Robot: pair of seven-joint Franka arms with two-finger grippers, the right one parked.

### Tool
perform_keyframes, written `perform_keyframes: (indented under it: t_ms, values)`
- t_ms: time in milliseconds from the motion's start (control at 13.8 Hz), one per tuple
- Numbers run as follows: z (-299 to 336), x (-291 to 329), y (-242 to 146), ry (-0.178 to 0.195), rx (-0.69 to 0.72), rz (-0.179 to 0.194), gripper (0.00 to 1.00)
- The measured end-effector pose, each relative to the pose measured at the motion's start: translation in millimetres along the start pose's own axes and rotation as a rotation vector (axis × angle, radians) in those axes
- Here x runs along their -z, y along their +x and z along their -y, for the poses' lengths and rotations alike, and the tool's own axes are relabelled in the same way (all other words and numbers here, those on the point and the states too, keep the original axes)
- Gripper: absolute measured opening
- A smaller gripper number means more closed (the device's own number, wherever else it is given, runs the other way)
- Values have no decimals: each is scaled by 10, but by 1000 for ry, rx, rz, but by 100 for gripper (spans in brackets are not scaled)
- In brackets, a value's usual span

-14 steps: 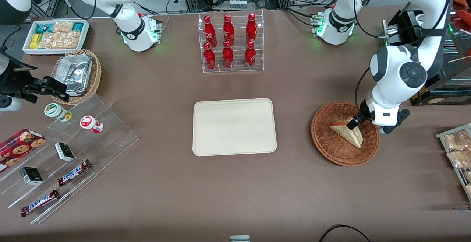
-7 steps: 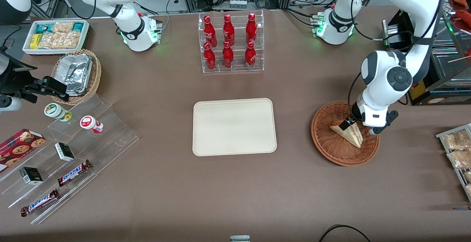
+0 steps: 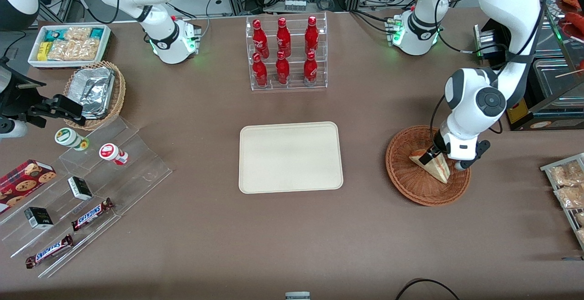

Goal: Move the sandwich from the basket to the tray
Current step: 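Lower the left gripper onto the wrapped sandwich and close on it, then lift the sandwich and carry it over the cream tray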

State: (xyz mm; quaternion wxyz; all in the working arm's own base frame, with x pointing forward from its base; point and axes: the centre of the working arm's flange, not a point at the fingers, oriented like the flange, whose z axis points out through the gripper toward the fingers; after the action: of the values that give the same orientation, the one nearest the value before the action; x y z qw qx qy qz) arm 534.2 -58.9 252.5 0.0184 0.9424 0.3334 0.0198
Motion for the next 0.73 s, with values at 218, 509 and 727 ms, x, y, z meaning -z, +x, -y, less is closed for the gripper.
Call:
perform_keyframes:
  t_ms: [218, 509, 727]
  values:
    - [3, -55, 21, -6, 4, -5, 85]
    - [-86, 71, 103, -3, -5, -8, 45]
    - [-319, 445, 181, 80, -79, 4, 33]
